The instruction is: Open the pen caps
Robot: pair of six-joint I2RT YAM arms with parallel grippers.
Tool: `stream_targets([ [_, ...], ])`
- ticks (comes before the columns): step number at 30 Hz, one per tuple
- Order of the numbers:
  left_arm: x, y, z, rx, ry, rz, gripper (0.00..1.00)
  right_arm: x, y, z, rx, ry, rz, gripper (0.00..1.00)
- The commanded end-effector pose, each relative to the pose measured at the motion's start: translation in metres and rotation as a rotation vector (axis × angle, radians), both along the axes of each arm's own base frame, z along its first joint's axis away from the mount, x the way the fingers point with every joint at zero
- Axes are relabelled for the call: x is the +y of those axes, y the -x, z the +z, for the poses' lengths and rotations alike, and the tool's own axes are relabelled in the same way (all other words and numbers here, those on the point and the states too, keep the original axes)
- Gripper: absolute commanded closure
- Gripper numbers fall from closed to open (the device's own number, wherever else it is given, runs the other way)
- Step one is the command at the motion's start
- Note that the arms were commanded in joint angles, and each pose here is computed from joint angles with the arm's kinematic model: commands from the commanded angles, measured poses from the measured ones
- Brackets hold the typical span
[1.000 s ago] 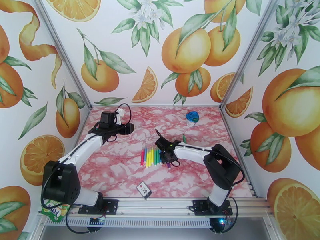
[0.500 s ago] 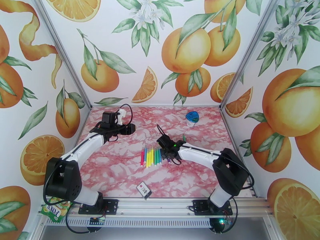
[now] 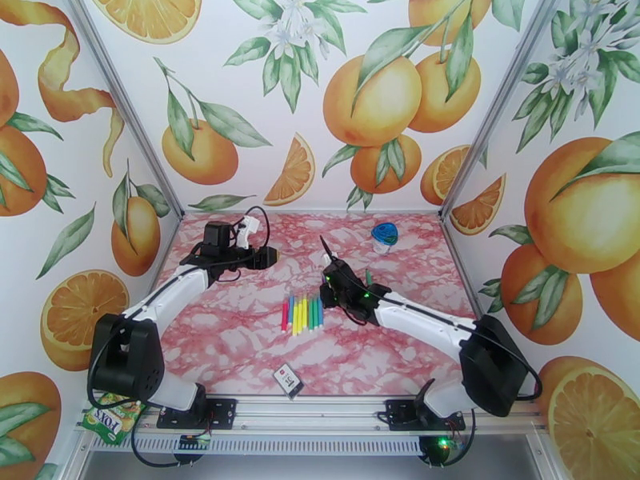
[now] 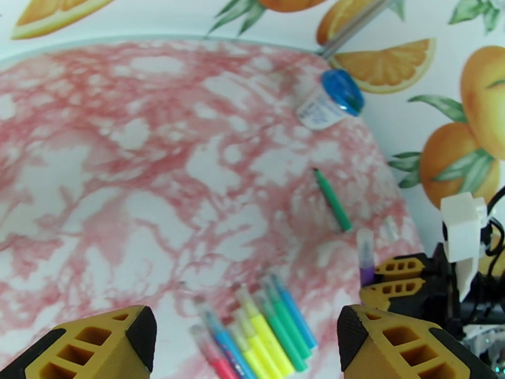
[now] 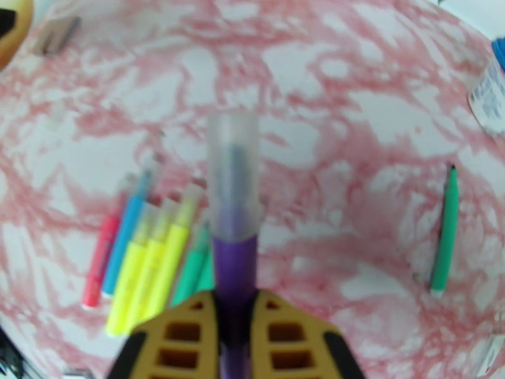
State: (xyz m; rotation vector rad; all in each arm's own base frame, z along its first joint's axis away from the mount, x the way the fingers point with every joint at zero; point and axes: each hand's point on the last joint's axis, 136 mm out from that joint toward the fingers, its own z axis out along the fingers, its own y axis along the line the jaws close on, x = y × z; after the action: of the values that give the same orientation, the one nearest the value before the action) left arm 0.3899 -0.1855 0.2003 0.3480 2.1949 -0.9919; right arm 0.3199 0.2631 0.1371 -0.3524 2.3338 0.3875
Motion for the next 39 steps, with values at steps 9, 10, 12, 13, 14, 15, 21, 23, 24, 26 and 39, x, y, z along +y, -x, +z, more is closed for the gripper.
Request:
stream_targets([
  [9, -0.043, 0.025, 0.047, -0.075, 0.206, -0.26, 0.21, 0.037, 0.001, 0.062, -0.174, -0.217, 0.182, 0.87],
  [10, -0.047, 0.027, 0.049, -0.081, 0.21, -0.276, 0.21, 0.04, 0.002, 0.064, -0.179, -0.229, 0.199, 0.87],
  [12, -0.054, 0.031, 0.052, -0.088, 0.218, -0.309, 0.21, 0.044, 0.003, 0.068, -0.19, -0.25, 0.222, 0.86],
  [13, -0.058, 0.033, 0.053, -0.092, 0.219, -0.322, 0.22, 0.047, 0.004, 0.072, -0.197, -0.263, 0.234, 0.86],
  [14, -0.061, 0.034, 0.054, -0.093, 0.218, -0.33, 0.22, 0.048, 0.004, 0.074, -0.202, -0.274, 0.241, 0.86],
  [15, -0.064, 0.035, 0.054, -0.09, 0.214, -0.333, 0.23, 0.05, 0.004, 0.077, -0.208, -0.284, 0.248, 0.86],
  [21, -0.08, 0.039, 0.06, -0.099, 0.209, -0.369, 0.28, 0.057, 0.008, 0.089, -0.243, -0.313, 0.286, 0.86],
  [23, -0.083, 0.039, 0.06, -0.095, 0.206, -0.367, 0.29, 0.058, 0.009, 0.091, -0.245, -0.318, 0.292, 0.85],
  [24, -0.084, 0.038, 0.061, -0.093, 0.204, -0.362, 0.31, 0.059, 0.009, 0.092, -0.246, -0.318, 0.296, 0.86],
  [26, -0.086, 0.036, 0.061, -0.083, 0.208, -0.361, 0.33, 0.059, 0.01, 0.092, -0.248, -0.32, 0.3, 0.86],
  [39, -0.101, 0.037, 0.061, -0.066, 0.217, -0.397, 0.51, 0.064, 0.012, 0.099, -0.262, -0.336, 0.323, 0.85],
])
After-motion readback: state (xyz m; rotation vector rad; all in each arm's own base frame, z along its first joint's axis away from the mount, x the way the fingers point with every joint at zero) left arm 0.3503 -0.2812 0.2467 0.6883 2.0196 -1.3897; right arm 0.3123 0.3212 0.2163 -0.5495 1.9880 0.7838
